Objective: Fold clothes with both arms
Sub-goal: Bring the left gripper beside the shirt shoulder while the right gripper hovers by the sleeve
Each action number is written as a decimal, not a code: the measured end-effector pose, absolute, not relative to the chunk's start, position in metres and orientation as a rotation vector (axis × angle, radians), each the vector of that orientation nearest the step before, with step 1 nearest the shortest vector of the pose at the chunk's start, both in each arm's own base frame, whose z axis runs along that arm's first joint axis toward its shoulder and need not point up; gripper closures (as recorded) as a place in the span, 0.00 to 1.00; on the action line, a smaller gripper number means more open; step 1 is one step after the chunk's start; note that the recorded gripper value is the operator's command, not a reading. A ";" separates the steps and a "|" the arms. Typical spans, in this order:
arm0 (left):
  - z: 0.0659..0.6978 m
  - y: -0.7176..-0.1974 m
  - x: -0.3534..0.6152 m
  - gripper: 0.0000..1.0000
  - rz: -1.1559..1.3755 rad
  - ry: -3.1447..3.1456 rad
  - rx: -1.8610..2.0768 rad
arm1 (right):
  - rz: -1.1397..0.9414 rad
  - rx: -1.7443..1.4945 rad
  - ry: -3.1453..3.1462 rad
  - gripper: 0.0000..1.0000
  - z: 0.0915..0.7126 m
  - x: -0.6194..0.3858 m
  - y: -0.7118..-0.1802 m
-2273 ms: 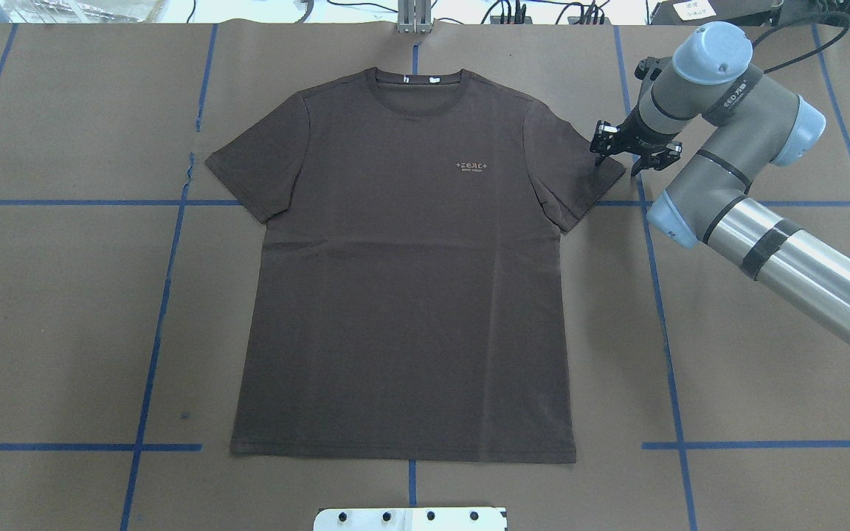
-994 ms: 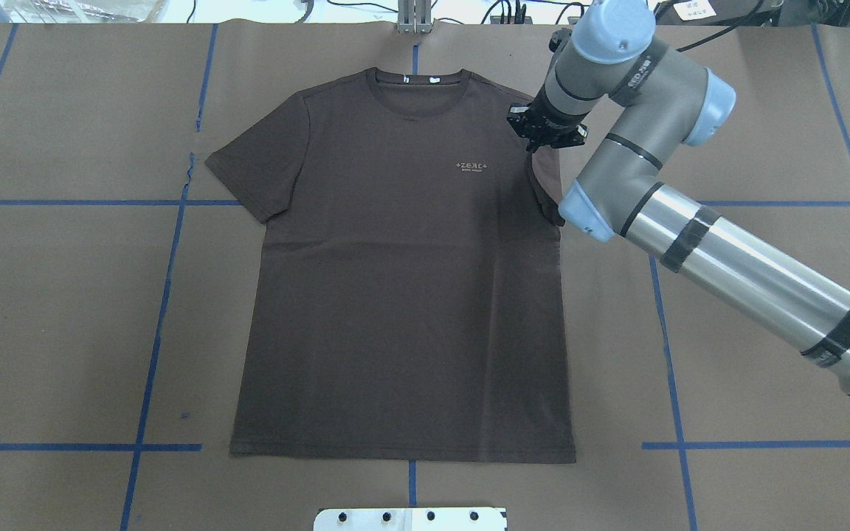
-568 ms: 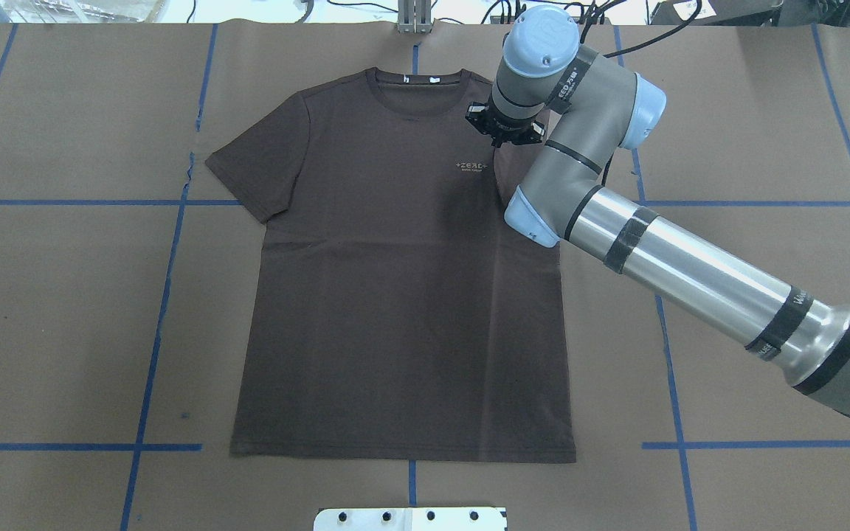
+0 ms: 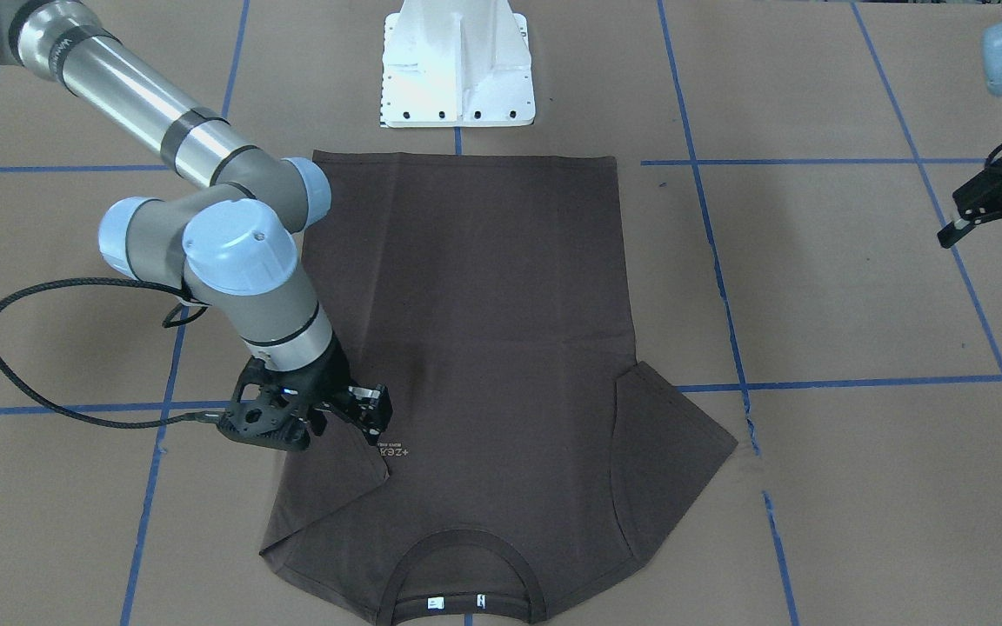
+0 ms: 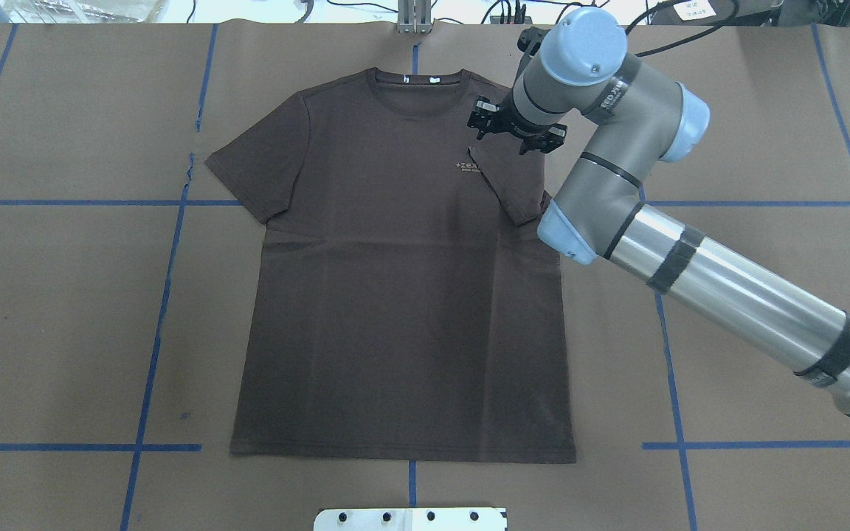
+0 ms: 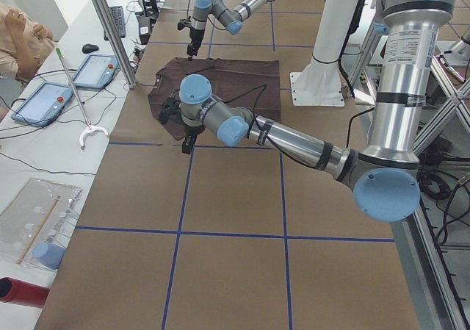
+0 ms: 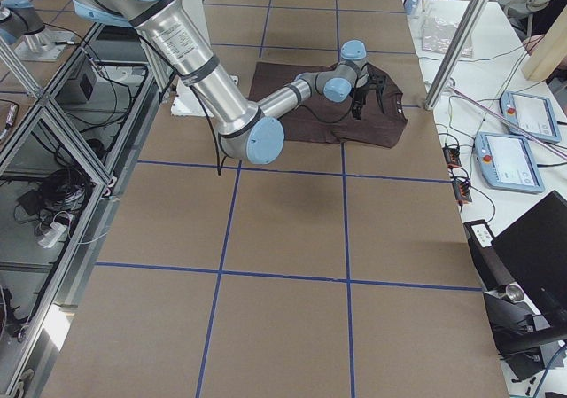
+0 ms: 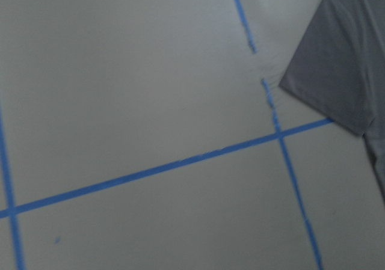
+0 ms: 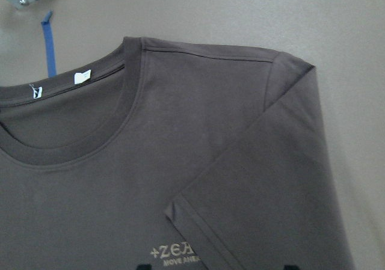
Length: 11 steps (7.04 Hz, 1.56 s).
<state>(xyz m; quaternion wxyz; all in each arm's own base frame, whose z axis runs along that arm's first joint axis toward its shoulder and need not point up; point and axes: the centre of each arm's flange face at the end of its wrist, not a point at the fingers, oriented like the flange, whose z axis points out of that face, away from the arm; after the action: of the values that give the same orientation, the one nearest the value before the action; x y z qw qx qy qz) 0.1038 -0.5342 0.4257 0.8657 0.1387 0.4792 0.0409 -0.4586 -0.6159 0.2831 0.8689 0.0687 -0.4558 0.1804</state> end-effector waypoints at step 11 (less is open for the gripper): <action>0.414 -0.657 0.418 0.31 -0.249 0.739 0.200 | 0.380 0.086 -1.010 0.00 0.363 -0.314 -0.519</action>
<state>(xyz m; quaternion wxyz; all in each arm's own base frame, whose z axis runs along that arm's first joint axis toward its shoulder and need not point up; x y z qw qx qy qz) 0.4183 -0.6570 0.4143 0.9201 0.0974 0.3595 -0.1214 -0.3144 -0.5186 0.3630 0.8571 0.0410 -0.4806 0.1809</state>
